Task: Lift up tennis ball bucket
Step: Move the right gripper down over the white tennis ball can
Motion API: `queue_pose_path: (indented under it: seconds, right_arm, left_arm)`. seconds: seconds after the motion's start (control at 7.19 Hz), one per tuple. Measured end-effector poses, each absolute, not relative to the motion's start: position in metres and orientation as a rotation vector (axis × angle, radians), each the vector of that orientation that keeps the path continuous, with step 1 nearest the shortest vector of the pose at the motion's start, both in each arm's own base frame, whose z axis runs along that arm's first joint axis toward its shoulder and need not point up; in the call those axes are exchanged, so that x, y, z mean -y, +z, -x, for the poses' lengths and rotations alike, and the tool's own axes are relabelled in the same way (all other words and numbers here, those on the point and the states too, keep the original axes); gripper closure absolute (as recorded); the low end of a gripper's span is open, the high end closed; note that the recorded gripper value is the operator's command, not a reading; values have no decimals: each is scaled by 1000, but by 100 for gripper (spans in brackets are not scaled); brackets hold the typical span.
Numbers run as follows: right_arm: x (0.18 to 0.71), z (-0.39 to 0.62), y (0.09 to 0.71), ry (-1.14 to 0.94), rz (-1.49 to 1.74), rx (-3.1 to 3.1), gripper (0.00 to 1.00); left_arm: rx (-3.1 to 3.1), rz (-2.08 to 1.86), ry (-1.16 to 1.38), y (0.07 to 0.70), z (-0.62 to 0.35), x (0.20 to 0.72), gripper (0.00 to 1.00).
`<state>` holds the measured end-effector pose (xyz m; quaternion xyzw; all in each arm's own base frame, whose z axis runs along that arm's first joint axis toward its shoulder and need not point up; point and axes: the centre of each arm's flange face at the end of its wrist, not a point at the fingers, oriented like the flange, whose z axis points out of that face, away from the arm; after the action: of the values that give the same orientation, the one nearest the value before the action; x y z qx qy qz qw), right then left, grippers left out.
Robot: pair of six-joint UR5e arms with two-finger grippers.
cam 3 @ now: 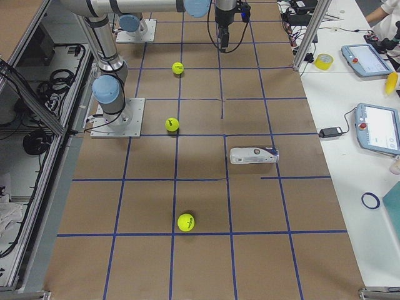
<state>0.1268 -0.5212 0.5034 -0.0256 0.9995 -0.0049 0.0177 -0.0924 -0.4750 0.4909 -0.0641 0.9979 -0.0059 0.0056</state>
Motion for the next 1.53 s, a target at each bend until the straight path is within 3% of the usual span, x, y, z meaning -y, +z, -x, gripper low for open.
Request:
queue_pose_path:
  seconds: [0.7, 1.11, 1.53]
  right_arm:
    - [556, -97, 474, -2, -105, -3143, 0]
    - [658, 5, 422, -188, -276, -3145, 0]
    - [747, 96, 335, -220, -271, -3198, 0]
  left_arm:
    - [-3131, 203, -49, 497, 92, 476, 0]
    - [-3125, 203, -56, 499, 93, 471, 0]
    - [-3123, 218, -38, 495, 88, 471, 0]
